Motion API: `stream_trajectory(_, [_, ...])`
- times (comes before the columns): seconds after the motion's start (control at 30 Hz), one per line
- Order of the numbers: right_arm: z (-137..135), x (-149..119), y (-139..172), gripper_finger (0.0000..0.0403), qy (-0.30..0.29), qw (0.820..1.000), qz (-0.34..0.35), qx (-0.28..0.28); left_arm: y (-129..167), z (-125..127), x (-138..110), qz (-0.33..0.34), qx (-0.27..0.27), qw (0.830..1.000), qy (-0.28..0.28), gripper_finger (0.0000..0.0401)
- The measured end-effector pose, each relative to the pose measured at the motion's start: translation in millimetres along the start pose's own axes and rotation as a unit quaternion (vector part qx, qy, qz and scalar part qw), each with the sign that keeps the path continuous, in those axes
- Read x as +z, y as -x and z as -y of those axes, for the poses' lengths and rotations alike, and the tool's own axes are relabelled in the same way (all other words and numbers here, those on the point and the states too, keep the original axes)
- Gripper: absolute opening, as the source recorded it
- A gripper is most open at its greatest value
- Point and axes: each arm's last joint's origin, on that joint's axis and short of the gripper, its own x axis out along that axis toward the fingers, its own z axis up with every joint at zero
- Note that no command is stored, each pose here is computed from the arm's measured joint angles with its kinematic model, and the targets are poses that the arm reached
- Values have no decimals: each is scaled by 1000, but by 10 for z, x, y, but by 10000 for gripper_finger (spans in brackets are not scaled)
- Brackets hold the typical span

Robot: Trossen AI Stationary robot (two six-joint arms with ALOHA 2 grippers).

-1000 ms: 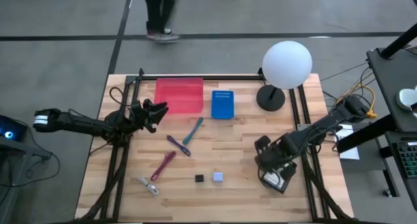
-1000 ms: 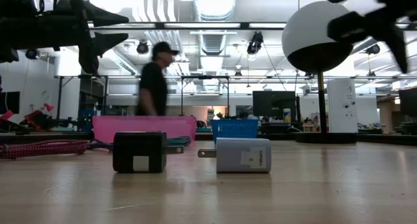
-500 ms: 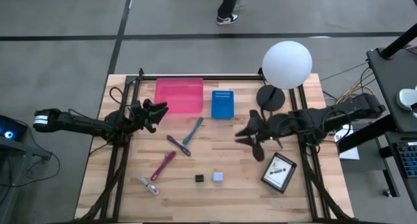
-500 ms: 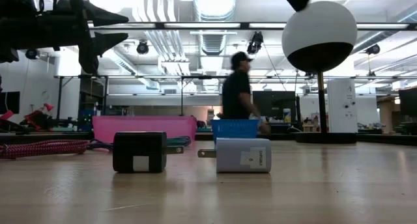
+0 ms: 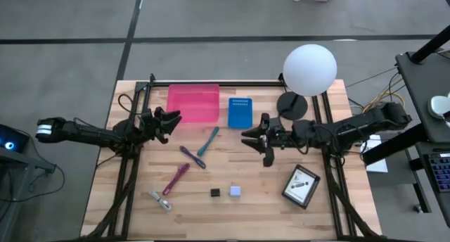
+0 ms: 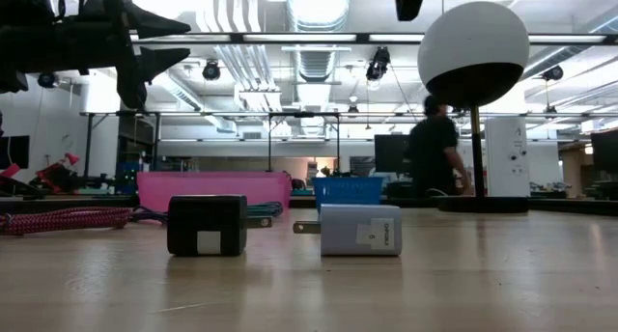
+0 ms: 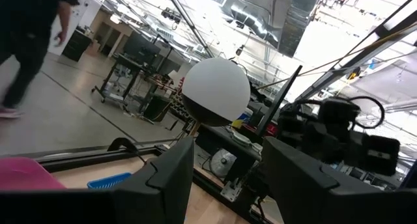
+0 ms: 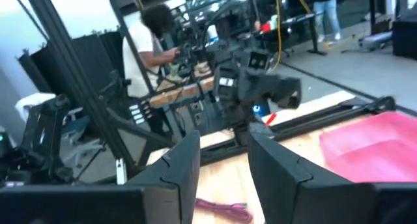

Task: Pick and place items into bin
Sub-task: Put the white charger adapter into the blue bin

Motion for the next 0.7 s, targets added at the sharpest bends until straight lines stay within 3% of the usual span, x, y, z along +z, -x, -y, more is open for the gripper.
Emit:
stream_trajectory(0.2, [-190, -102, -161, 150, 53, 998, -34, 25, -2, -2, -6, -2, 1, 1000, -1, 169])
stream_trajectory(0.37, [-388, -194, -267, 201, 86, 985, -149, 18, -4, -3, -11, -4, 1, 1000, -2, 169])
stream_trajectory(0.57, [-567, -324, -372, 247, 103, 939, -327, -30, -3, -3, -13, -5, -1, 1000, -3, 169])
stream_trajectory(0.7, [-676, -467, -512, 260, 124, 913, -387, -42, -4, -4, -18, -7, 0, 1000, -4, 169])
